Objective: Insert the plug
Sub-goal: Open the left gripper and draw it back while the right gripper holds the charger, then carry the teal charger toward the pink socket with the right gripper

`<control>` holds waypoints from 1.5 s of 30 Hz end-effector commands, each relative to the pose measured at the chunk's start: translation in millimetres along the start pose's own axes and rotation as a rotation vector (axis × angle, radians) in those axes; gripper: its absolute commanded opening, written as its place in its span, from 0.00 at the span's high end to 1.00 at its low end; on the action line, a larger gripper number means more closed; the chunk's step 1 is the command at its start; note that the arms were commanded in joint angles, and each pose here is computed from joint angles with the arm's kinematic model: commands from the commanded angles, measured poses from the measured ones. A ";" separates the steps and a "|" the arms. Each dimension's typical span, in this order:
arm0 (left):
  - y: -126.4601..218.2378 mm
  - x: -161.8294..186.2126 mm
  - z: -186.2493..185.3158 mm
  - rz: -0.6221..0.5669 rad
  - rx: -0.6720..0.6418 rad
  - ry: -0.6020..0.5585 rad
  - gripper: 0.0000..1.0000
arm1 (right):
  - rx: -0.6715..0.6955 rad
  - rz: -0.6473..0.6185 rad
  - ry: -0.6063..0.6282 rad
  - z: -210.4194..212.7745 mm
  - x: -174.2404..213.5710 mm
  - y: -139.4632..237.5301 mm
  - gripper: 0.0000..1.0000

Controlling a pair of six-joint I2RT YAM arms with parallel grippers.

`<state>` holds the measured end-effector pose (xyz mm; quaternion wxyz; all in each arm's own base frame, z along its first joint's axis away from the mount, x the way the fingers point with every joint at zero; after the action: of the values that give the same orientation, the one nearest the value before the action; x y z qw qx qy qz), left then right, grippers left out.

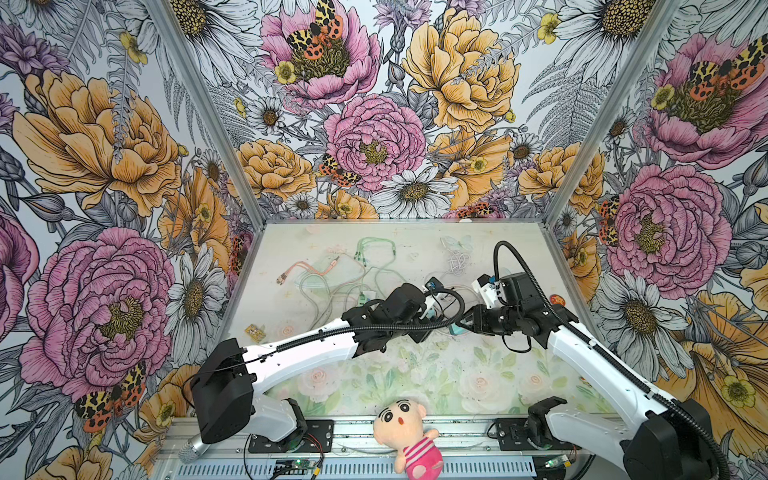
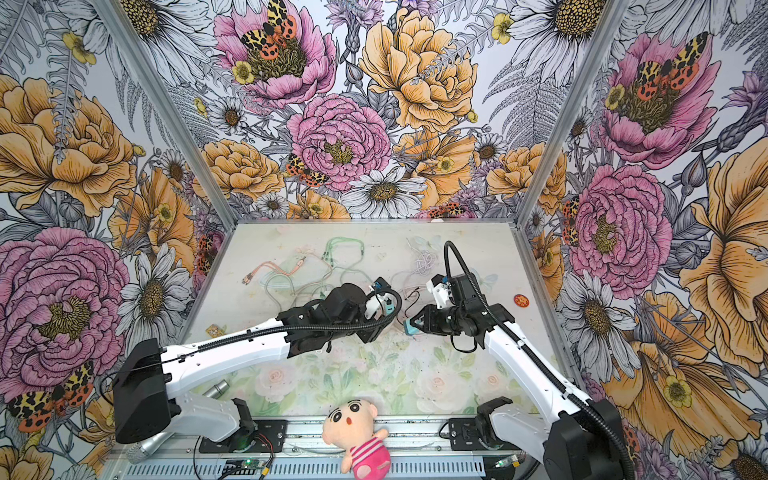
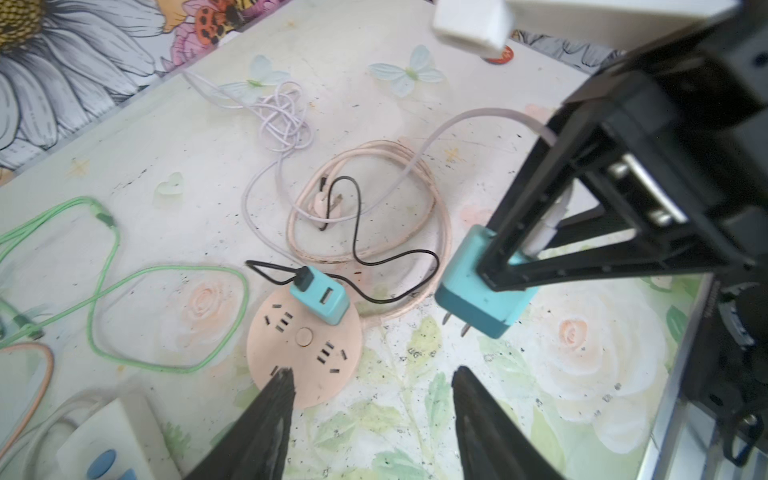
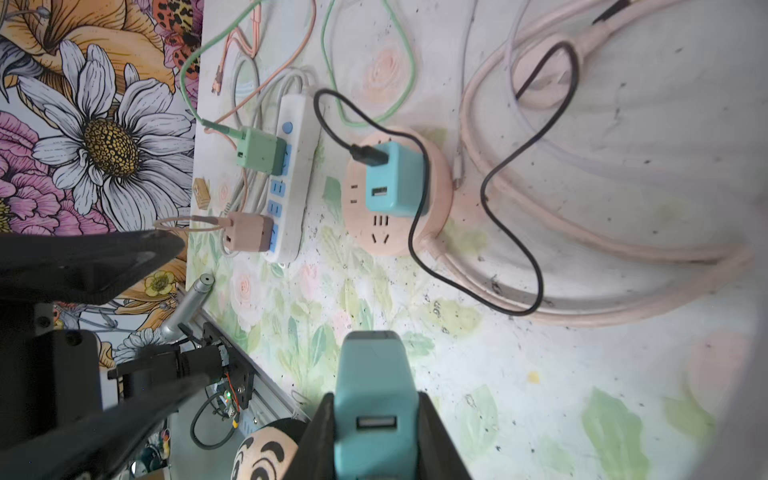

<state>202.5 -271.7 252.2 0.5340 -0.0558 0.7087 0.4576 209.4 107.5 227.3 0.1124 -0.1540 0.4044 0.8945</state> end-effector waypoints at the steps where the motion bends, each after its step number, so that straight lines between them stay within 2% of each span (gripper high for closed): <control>1: -4.0 4.6 30.3 -0.001 -0.087 0.200 0.59 | 0.066 -0.129 0.018 11.0 -17.4 22.3 1.00; 4: -19.5 6.0 52.8 0.049 -0.148 0.287 0.75 | 0.083 -0.199 0.025 19.4 -27.7 35.6 1.00; 7: -43.4 6.2 66.0 0.105 -0.191 0.334 0.81 | 0.091 -0.280 0.045 30.1 -38.2 52.7 1.00; 13: -92.5 4.1 75.2 0.176 -0.203 0.367 0.84 | 0.066 -0.350 0.101 49.1 -55.9 77.5 1.00; 16: -105.4 1.5 84.0 0.184 -0.201 0.396 0.84 | 0.099 -0.392 0.131 55.6 -62.0 94.4 1.00; 17: -117.8 11.1 88.8 0.219 -0.200 0.412 0.84 | 0.121 -0.407 0.137 56.8 -63.9 100.8 1.00; 23: -135.5 23.3 103.9 0.270 -0.177 0.447 0.85 | 0.202 -0.476 0.159 57.4 -74.7 126.4 1.00; 34: -143.5 43.6 98.6 0.328 -0.120 0.466 0.85 | 0.190 -0.477 0.145 57.2 -99.2 128.8 1.00; 45: -125.1 68.9 79.3 0.360 -0.051 0.492 0.85 | 0.199 -0.411 0.077 41.3 -92.5 108.0 1.00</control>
<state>313.4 -252.6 112.2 0.2486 -0.0580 0.7854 0.5640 253.4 61.8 360.6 0.2848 -0.2542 0.4600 0.8017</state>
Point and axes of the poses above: each gripper's point midway between its finger pads, its own y axis back along the fingers, its own z axis along the line the jaws close on, x = y × z, the point moved 10 cm from there along y, back along the fingers
